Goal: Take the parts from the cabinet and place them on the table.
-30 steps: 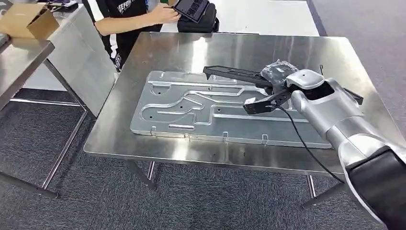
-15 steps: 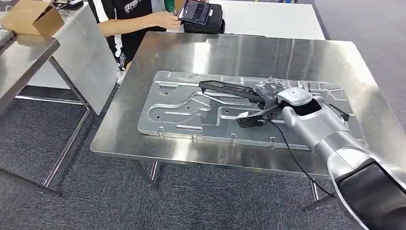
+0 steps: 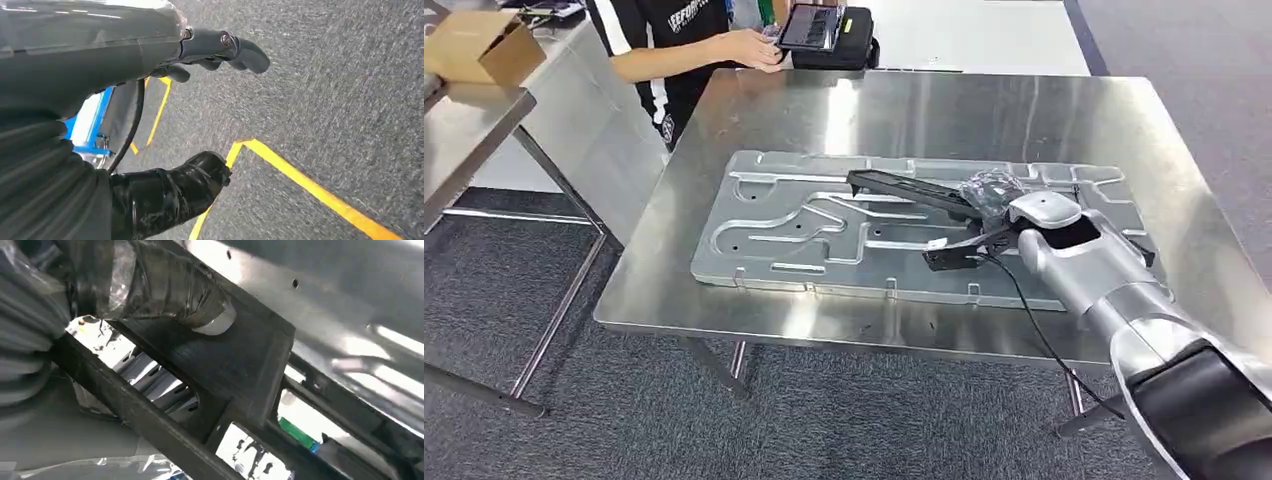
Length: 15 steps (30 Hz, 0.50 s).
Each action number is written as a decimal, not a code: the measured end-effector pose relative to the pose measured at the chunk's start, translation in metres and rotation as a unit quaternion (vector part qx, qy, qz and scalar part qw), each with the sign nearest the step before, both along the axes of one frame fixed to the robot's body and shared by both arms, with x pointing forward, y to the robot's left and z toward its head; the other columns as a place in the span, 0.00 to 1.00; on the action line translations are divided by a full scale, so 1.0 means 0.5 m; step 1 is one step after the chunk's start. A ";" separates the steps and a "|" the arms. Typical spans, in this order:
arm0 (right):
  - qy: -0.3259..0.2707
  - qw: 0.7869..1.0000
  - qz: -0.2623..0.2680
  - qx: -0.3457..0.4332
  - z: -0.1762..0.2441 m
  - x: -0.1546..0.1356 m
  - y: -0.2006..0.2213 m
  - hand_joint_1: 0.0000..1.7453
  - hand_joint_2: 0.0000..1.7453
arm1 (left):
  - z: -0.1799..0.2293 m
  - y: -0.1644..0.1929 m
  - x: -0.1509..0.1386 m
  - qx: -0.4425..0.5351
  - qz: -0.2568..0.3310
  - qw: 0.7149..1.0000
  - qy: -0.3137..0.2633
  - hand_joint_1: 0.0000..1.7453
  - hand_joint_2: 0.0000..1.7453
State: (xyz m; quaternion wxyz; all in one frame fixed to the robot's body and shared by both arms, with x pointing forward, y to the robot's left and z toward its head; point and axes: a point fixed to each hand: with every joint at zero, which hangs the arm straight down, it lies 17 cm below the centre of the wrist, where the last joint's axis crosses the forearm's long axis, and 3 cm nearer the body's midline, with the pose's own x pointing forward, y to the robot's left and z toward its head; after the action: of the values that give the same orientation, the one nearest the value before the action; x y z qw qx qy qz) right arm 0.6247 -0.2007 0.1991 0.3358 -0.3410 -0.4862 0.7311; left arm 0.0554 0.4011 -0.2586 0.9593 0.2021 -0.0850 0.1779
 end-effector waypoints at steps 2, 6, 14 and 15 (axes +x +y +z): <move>0.000 1.000 0.000 -0.001 0.000 0.000 -0.003 1.00 1.00 | 0.000 0.001 0.004 0.001 0.000 1.000 -0.003 0.00 1.00; 0.000 1.000 -0.002 0.000 0.002 0.002 -0.014 1.00 1.00 | 0.001 0.005 0.006 0.002 0.001 1.000 -0.007 0.00 1.00; 0.000 1.000 0.000 -0.004 0.009 0.003 -0.013 1.00 1.00 | -0.004 -0.014 0.012 -0.013 0.005 1.000 -0.018 0.00 1.00; -0.001 1.000 0.000 -0.004 0.011 0.003 -0.013 1.00 1.00 | -0.005 -0.016 0.011 -0.014 0.006 1.000 -0.017 0.00 1.00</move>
State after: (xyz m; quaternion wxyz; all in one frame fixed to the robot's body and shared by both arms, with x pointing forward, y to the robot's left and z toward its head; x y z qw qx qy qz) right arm 0.6262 -0.2072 0.2044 0.3344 -0.3427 -0.4836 0.7327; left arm 0.0607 0.3932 -0.2610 0.9593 0.1863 -0.0979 0.1883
